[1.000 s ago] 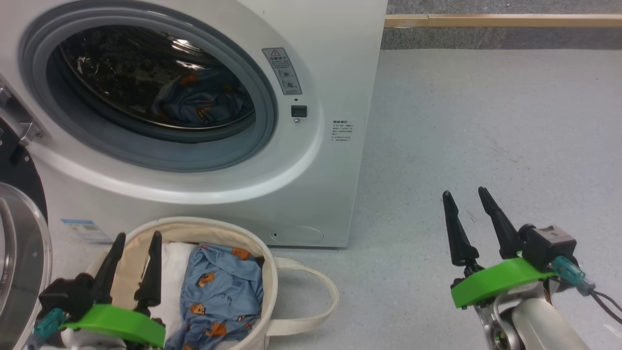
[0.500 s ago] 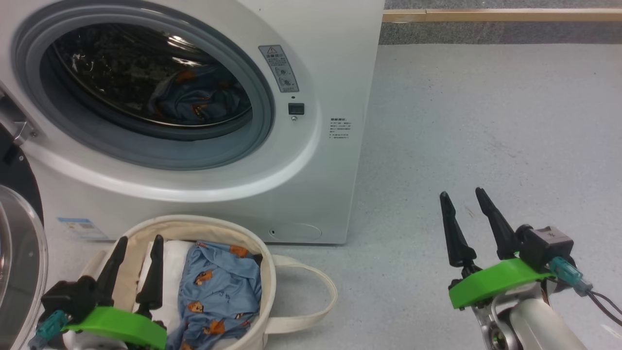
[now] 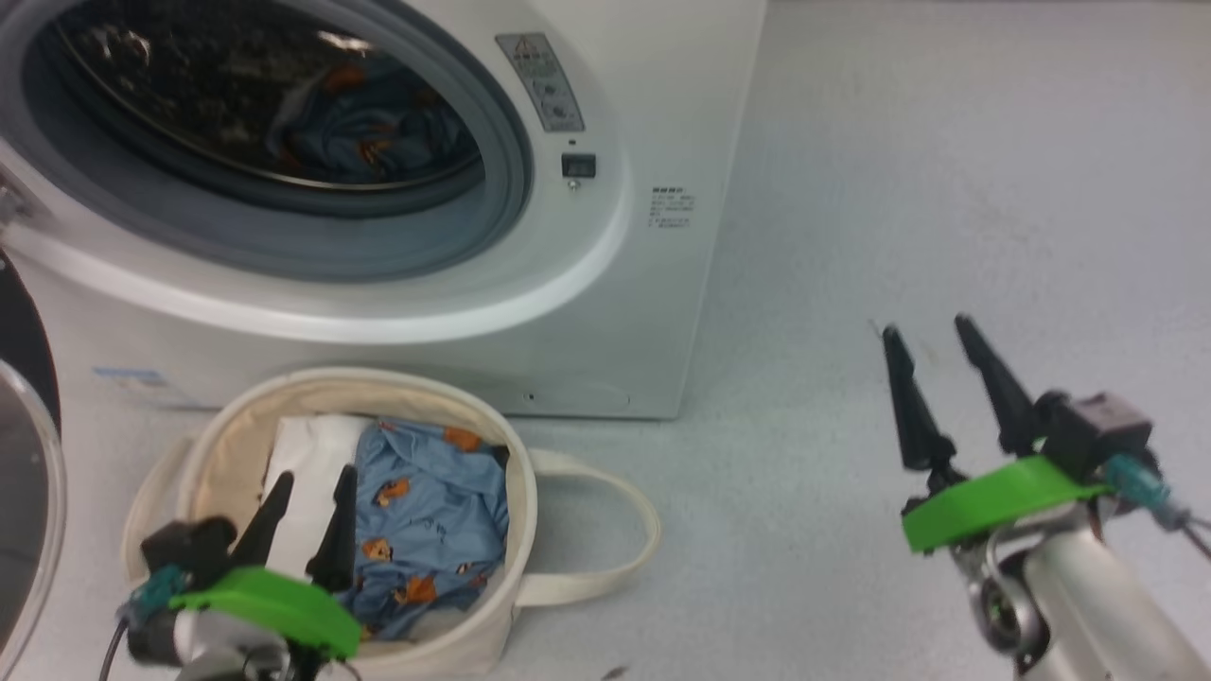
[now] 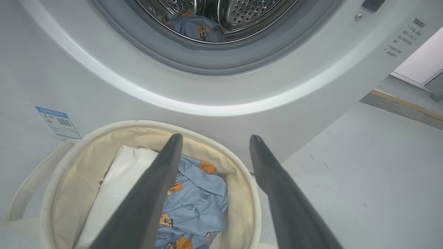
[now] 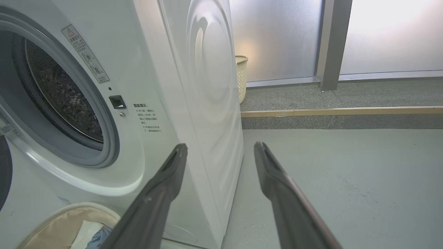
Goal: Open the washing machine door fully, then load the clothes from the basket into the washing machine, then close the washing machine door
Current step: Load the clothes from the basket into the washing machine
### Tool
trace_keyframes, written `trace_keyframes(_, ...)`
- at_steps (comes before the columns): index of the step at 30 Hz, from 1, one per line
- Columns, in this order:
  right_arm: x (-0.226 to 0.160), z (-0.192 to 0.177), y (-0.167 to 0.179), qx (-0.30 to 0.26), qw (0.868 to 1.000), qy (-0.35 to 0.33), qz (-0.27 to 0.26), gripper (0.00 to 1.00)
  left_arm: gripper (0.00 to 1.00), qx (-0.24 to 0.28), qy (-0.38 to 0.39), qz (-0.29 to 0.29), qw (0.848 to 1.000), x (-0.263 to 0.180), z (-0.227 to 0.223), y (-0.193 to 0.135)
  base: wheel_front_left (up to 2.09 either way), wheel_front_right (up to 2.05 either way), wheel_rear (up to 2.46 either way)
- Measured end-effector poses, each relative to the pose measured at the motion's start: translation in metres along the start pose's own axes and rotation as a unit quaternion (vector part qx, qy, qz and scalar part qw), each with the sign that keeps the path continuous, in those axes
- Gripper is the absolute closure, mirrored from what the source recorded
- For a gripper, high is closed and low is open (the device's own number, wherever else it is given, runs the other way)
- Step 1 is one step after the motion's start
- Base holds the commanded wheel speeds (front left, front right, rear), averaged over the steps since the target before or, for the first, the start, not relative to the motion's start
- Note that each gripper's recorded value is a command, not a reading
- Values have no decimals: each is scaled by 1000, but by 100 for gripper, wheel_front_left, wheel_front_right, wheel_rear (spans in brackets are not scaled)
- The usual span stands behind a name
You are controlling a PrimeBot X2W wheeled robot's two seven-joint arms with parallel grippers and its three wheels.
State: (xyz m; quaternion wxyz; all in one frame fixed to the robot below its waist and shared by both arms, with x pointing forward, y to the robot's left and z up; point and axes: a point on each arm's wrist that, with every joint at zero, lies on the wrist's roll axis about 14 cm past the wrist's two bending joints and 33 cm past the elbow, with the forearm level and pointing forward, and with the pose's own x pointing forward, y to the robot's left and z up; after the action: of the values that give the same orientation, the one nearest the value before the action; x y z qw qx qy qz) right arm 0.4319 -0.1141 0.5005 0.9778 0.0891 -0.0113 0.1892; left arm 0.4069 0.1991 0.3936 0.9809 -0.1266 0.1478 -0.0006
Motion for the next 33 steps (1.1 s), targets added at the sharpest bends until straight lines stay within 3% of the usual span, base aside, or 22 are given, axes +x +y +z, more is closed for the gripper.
trace_keyframes(9,46,-12,-28,-24,1000,6,9,0,0,-32,106,3,994,50,-56,-11,0,0,0)
trace_keyframes(17,74,-36,-44,-22,1000,18,11,0,0,-25,175,8,984,81,-97,-10,0,0,0)
trace_keyframes(33,81,-92,-77,-35,997,63,-5,0,0,2,343,-6,939,97,-196,-13,0,0,0)
